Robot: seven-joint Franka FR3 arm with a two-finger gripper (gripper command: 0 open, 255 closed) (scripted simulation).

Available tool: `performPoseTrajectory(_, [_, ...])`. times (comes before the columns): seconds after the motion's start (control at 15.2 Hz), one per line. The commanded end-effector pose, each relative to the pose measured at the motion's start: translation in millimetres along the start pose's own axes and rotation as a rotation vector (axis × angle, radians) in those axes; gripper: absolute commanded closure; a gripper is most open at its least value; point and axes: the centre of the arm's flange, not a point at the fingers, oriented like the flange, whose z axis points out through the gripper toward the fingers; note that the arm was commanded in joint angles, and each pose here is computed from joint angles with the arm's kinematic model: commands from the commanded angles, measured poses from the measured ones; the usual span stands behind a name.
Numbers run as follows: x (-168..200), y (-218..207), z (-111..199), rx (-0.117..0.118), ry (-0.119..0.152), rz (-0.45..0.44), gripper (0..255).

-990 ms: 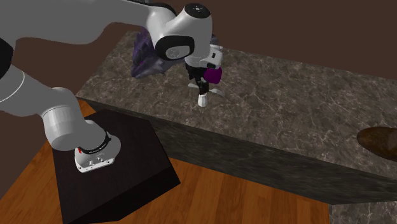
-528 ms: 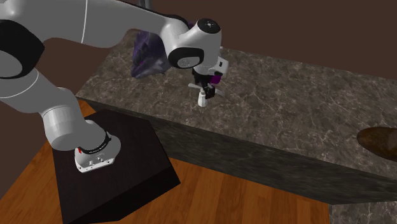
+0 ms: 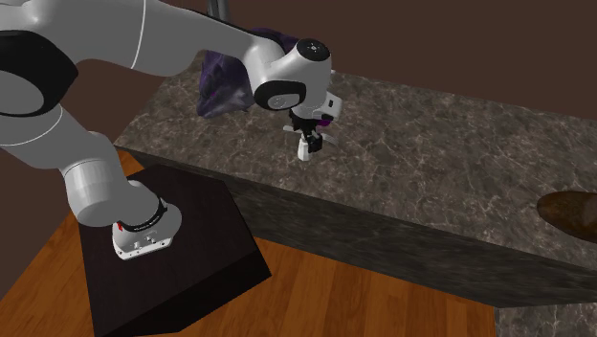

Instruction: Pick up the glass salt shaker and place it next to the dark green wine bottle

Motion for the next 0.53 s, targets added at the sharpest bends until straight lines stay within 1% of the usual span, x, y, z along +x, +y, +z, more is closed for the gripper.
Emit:
performPoseTrajectory(0.0, [0.1,0.0,0.2,0.0,0.0,0.0,0])
performPoseTrajectory(0.13, [0.1,0.0,0.2,0.0,0.0,0.0,0])
performPoseTrajectory(0.2, [0.1,0.0,0.2,0.0,0.0,0.0,255])
performPoseTrajectory(0.46, [0.1,0.0,0.2,0.0,0.0,0.0,255])
